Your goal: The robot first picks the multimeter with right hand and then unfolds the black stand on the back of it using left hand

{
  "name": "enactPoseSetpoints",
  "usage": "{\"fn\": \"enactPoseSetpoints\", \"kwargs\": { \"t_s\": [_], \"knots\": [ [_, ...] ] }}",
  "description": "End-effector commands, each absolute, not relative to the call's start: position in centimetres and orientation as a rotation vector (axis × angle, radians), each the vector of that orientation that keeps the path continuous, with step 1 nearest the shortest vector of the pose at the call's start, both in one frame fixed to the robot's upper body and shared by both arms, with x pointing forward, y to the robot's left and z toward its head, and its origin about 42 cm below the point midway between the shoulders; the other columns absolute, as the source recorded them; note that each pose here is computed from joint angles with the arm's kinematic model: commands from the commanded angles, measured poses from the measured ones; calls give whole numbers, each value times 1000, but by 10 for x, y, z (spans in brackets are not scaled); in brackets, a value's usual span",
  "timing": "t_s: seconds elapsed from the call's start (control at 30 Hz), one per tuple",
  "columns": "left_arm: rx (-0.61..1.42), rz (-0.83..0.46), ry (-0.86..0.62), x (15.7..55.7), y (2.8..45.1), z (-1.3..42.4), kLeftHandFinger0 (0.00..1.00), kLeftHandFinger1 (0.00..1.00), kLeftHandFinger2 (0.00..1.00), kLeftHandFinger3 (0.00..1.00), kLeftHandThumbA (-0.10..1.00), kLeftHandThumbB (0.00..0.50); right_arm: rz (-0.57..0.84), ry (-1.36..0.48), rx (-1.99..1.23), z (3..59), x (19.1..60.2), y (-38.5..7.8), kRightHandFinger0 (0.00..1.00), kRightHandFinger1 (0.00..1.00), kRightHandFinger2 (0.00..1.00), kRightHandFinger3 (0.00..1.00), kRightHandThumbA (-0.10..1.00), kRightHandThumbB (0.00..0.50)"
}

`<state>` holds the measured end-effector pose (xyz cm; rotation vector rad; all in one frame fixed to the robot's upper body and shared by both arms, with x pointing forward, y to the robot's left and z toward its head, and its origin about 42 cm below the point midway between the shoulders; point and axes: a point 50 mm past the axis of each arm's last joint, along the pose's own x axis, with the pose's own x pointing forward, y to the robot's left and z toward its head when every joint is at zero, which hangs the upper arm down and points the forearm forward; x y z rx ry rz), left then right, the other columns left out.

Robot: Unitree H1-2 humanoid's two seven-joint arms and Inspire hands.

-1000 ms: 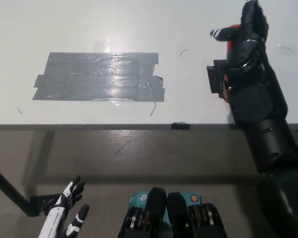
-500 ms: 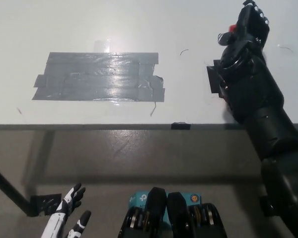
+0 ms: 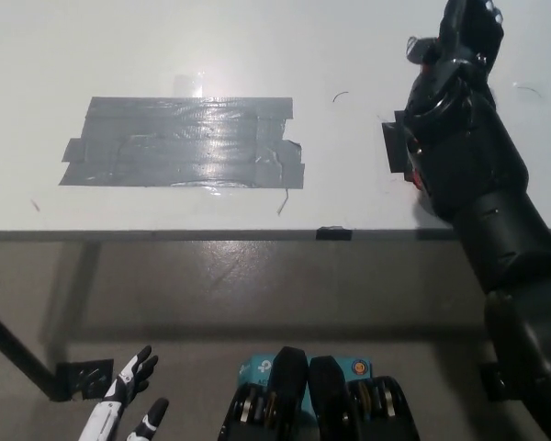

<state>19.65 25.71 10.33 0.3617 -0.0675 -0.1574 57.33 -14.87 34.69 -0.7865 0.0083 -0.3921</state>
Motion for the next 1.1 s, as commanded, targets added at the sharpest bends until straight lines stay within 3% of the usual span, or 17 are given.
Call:
{"fn": "enactPoseSetpoints", "kwargs": {
  "t_s": [0.0, 0.13, 0.23, 0.47, 0.53, 0.7, 0.83, 1.07],
  "knots": [
    [387, -173, -98, 189, 259, 109, 1000, 1000, 1000, 1000, 863, 170, -366, -83, -692, 394, 572, -137, 1000, 1000, 1000, 1000, 766, 495],
    [382, -173, -91, 189, 259, 108, 1000, 1000, 1000, 1000, 873, 180, -335, -47, -668, 385, 573, -141, 1000, 1000, 1000, 1000, 758, 500],
    [379, -168, -98, 187, 260, 108, 1000, 1000, 1000, 1000, 859, 165, -317, -15, -667, 380, 575, -142, 1000, 1000, 1000, 1000, 822, 500],
    [372, -159, -80, 182, 262, 106, 1000, 1000, 1000, 1000, 854, 164, -368, 10, -572, 368, 572, -159, 1000, 1000, 1000, 1000, 840, 500],
    [382, -157, -76, 180, 261, 105, 1000, 1000, 1000, 1000, 868, 173, -394, -18, -565, 368, 567, -162, 1000, 1000, 1000, 1000, 932, 500],
    [367, -155, -76, 177, 262, 103, 1000, 1000, 1000, 1000, 830, 149, -465, -118, -547, 378, 551, -149, 1000, 1000, 1000, 1000, 888, 495],
    [359, -153, -69, 175, 261, 102, 1000, 1000, 1000, 1000, 818, 161, -493, -195, -509, 390, 536, -140, 1000, 1000, 1000, 1000, 876, 495],
    [375, -152, -70, 175, 261, 101, 1000, 1000, 1000, 1000, 837, 157, -491, -239, -528, 406, 526, -133, 1000, 1000, 1000, 1000, 918, 500]
  ]
}}
